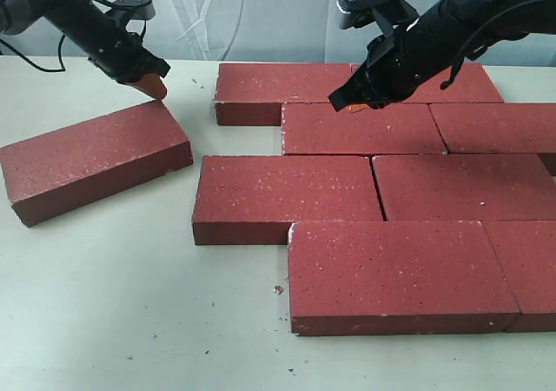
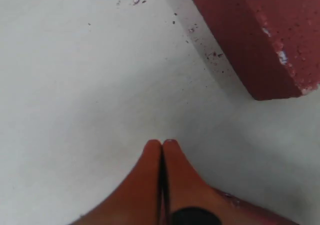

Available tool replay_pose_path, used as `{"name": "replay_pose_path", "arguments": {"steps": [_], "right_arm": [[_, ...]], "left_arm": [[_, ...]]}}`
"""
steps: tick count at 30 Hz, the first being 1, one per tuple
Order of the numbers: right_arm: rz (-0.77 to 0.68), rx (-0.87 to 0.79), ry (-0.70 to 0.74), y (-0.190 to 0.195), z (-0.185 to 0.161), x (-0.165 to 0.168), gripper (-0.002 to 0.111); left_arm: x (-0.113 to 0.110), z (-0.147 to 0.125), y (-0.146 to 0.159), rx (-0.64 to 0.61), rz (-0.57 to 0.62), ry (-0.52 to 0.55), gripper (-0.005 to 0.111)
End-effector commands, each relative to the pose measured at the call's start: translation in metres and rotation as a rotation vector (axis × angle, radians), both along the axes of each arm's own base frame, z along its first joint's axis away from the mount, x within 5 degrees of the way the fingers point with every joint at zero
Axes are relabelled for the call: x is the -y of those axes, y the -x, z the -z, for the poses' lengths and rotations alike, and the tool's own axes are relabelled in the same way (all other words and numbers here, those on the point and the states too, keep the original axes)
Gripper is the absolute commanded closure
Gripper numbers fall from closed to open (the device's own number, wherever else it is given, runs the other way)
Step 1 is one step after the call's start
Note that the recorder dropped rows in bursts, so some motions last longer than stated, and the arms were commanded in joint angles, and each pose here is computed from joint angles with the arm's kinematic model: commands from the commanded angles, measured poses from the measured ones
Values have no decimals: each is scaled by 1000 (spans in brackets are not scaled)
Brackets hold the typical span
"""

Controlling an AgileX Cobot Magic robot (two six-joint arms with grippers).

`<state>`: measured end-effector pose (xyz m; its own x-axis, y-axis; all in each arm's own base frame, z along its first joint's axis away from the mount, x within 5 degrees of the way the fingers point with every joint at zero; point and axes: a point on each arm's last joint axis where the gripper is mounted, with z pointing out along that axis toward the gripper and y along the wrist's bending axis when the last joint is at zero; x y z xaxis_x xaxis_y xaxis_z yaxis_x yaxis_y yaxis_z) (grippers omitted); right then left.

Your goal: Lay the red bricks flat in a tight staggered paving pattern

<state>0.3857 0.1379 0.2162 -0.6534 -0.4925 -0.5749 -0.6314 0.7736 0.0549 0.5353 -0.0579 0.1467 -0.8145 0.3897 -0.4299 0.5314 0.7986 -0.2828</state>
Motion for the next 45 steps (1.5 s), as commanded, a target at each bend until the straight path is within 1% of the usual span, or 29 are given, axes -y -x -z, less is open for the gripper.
{"name": "replay_pose_path", "arguments": {"steps": [1, 5, 7, 9, 10, 12, 14, 15, 16, 19, 21, 24, 28, 31, 33, 34, 35, 37, 39, 41, 42, 45], "right_arm": [[6, 6, 0, -1, 1, 2, 109], [7, 8, 0, -1, 0, 2, 109], [8, 10, 0, -1, 0, 2, 109], [8, 10, 0, -1, 0, 2, 109], [9, 13, -1, -1, 0, 2, 109], [13, 18, -3, -2, 0, 2, 109], [13, 18, -3, -2, 0, 2, 109], [13, 18, -3, -2, 0, 2, 109], [13, 18, -3, -2, 0, 2, 109], [14, 21, -3, -2, 0, 2, 109], [14, 21, -3, -2, 0, 2, 109], [14, 21, -3, -2, 0, 2, 109], [15, 21, -5, -2, 0, 2, 109], [15, 21, -5, -2, 0, 2, 109], [15, 21, -5, -2, 0, 2, 109], [15, 21, -5, -2, 0, 2, 109], [15, 19, -5, -2, 0, 2, 109], [11, 11, -4, -1, 0, 1, 109], [5, 0, -2, 0, 1, 1, 109], [3, -1, 0, 0, 1, 1, 109], [3, -1, 0, 0, 1, 1, 109], [3, -1, 0, 0, 1, 1, 109]], "left_arm": [[2, -18, 2, 36, 20, 3, 107], [5, -30, 2, 53, 15, 55, 107], [4, -41, 4, 60, -12, 49, 107], [-2, -55, 6, 70, -53, -22, 107], [-8, -62, 7, 80, -77, -79, 107], [-23, -75, 10, 90, -169, -218, 107], [-35, -83, 13, 92, -255, -327, 107], [-39, -88, 17, 93, -268, -372, 107], [-40, -91, 20, 89, -267, -377, 107], [-35, -102, 38, 57, -229, -332, 107], [-30, -106, 55, 16, -191, -288, 107], [-25, -108, 85, -53, -147, -229, 107], [-17, -114, 125, -125, -127, -144, 107], [-5, -119, 160, -162, -89, -135, 107], [6, -115, 185, -198, -49, -156, 107], [12, -109, 197, -226, -22, -171, 107], [18, -104, 206, -218, -15, -186, 107], [29, -90, 221, -191, -40, -219, 107], [34, -73, 236, -239, -27, -280, 107], [32, -56, 250, -306, -35, -364, 107], [28, -47, 255, -318, -61, -401, 107], [17, -25, 262, -285, -162, -461, 107]]}}
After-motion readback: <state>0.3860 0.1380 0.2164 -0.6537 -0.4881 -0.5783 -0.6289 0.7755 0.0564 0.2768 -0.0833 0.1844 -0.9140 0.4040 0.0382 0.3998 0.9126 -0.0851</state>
